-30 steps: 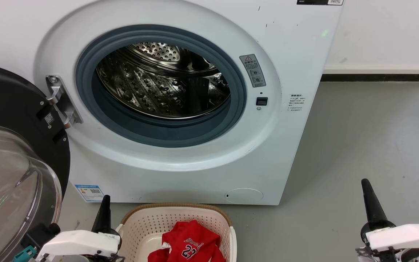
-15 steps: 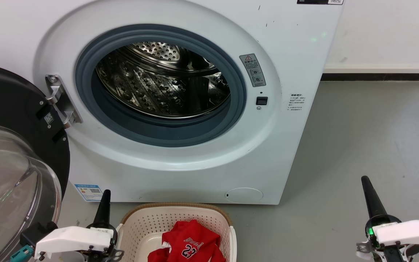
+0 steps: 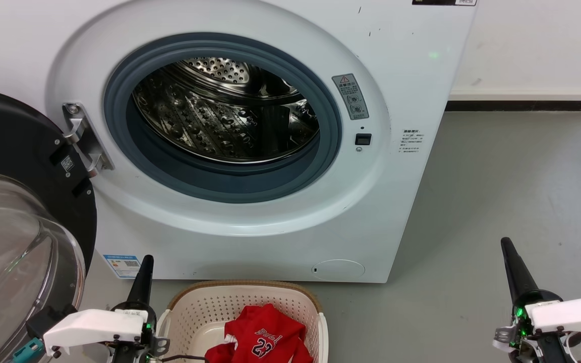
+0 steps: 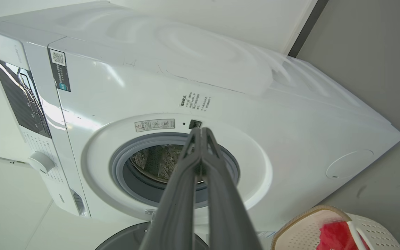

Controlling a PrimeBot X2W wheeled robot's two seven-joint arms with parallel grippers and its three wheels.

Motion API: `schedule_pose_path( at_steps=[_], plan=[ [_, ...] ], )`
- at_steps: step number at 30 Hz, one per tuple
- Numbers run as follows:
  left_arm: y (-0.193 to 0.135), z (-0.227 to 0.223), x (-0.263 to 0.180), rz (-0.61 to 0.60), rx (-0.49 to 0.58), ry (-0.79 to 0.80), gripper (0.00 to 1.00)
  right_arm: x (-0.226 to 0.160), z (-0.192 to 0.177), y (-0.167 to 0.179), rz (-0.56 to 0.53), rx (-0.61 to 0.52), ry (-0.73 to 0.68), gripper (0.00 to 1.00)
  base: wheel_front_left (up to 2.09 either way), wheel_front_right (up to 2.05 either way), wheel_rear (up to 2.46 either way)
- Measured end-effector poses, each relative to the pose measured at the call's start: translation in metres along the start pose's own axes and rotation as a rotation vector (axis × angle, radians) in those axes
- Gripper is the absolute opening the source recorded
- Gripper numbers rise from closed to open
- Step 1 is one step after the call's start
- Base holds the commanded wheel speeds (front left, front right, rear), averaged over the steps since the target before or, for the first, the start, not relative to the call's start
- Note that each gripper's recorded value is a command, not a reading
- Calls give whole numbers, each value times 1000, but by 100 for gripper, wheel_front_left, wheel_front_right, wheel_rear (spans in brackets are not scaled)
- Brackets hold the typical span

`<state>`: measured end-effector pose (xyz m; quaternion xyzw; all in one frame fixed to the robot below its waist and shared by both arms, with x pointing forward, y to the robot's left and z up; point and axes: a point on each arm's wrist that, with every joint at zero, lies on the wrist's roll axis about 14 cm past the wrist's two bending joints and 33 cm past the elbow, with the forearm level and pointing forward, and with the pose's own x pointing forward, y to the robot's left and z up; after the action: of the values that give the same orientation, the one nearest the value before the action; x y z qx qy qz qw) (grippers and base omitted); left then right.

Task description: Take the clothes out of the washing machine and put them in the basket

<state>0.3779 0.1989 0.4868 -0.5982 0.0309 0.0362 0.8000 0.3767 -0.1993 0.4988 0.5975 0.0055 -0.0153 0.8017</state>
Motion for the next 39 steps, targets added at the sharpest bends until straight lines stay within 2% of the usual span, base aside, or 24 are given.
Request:
schedule_pose_path(
  at_steps=[24,39],
  plan=[
    [-11,4,6,-54,-200,8,0,7,1,3,10,199,11,0,0,0,0],
    [-18,6,9,-89,-288,10,0,11,3,5,20,290,16,0,0,0,0]
  ],
)
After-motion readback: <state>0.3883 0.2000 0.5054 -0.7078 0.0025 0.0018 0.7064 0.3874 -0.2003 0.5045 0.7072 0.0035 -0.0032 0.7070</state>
